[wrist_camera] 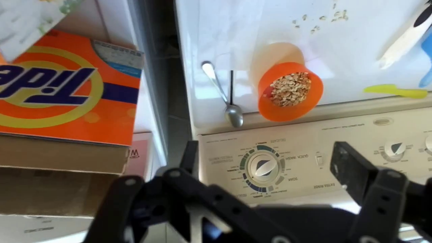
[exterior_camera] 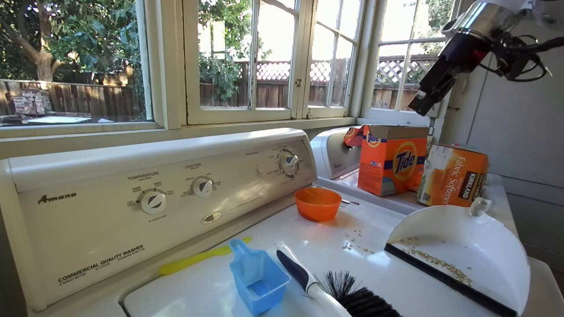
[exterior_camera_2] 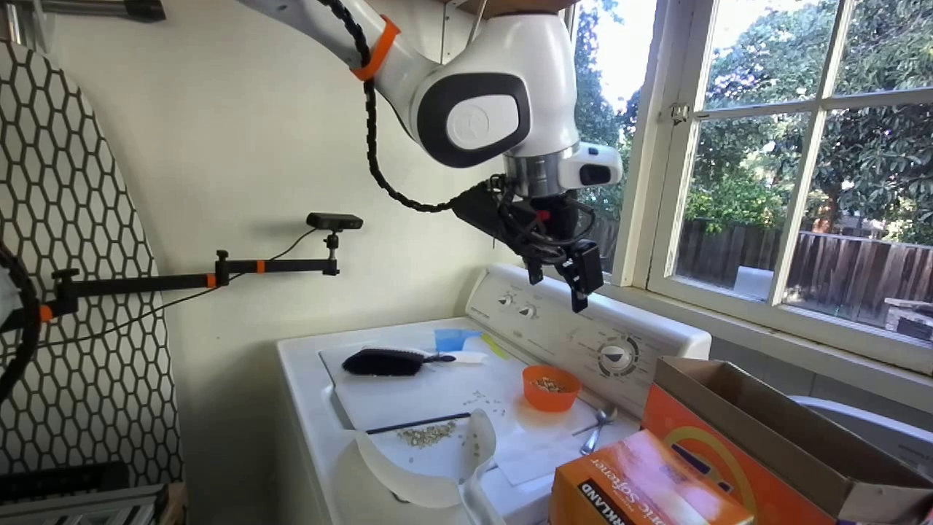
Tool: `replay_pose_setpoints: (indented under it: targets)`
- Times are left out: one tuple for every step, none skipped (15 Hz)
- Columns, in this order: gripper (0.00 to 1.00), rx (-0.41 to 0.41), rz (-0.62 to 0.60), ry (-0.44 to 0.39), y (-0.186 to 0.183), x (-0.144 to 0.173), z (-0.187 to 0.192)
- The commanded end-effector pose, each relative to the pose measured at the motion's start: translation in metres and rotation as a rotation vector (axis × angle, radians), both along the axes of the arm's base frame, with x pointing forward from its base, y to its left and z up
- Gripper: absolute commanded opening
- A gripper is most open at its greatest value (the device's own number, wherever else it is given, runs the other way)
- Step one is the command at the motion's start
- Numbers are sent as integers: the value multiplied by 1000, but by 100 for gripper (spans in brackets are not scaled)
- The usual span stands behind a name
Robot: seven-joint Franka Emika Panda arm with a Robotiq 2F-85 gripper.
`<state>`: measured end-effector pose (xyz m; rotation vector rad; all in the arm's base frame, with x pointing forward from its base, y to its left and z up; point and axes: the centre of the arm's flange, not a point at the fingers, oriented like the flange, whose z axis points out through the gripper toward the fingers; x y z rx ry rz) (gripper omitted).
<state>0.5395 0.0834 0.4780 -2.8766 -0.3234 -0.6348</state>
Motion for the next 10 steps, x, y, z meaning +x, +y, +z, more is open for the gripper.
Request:
replay_pose_setpoints:
  targets:
    - [100, 37, 45, -1, 18, 20, -34]
    - [100, 42, 52, 4, 22, 23, -42]
    - [100, 48, 63, 15, 24, 26, -51]
    - [100, 52, 73, 29, 26, 28, -58]
    - [100, 56, 84, 49, 28, 31, -67]
    - [100, 56, 94, 62, 30, 33, -74]
    - [100, 61, 100, 84, 32, 36, -82]
    - [100, 62, 103, 100, 34, 38, -87]
    - [100, 58, 115, 127, 37, 43, -91]
    - [100, 53, 124, 142, 38, 47, -95]
